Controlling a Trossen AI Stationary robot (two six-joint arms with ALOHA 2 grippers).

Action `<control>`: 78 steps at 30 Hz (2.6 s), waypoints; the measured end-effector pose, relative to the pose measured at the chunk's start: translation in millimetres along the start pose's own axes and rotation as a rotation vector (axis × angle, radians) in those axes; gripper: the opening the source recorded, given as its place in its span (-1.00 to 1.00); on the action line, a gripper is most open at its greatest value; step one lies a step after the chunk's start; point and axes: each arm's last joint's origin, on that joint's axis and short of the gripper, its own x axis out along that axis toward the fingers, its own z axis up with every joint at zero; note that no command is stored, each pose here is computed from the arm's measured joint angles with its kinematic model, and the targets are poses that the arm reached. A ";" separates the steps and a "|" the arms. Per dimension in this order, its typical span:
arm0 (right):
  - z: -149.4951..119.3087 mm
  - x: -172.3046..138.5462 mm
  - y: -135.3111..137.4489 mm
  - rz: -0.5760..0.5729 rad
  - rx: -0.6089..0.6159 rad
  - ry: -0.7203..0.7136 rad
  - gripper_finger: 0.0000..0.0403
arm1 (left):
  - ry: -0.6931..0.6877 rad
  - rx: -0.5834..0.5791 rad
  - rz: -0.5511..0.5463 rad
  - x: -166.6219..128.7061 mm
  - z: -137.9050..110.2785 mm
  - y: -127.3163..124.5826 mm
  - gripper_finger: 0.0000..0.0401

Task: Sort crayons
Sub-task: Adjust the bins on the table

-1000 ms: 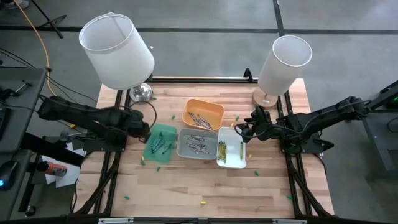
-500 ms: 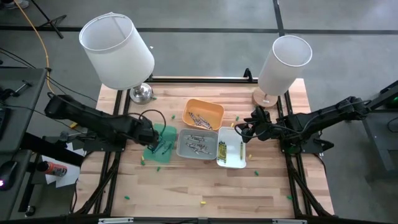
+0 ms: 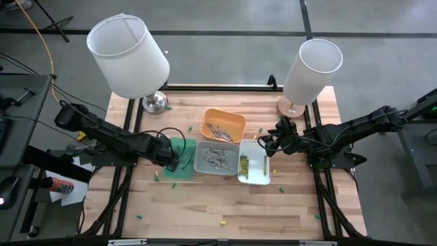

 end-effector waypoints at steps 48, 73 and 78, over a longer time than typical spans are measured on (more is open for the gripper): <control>82.3 168.3 26.8 -0.061 -0.249 0.342 -0.98 | -0.533 0.078 -0.358 -98.6 33.4 16.8 -1.00; 56.7 172.0 40.2 -0.043 -0.699 0.684 -1.00 | -0.551 0.079 -0.368 -98.2 34.9 12.7 -1.00; 54.3 168.8 36.3 -0.048 -0.796 0.737 -1.00 | -0.551 0.079 -0.368 -98.2 34.9 12.7 -1.00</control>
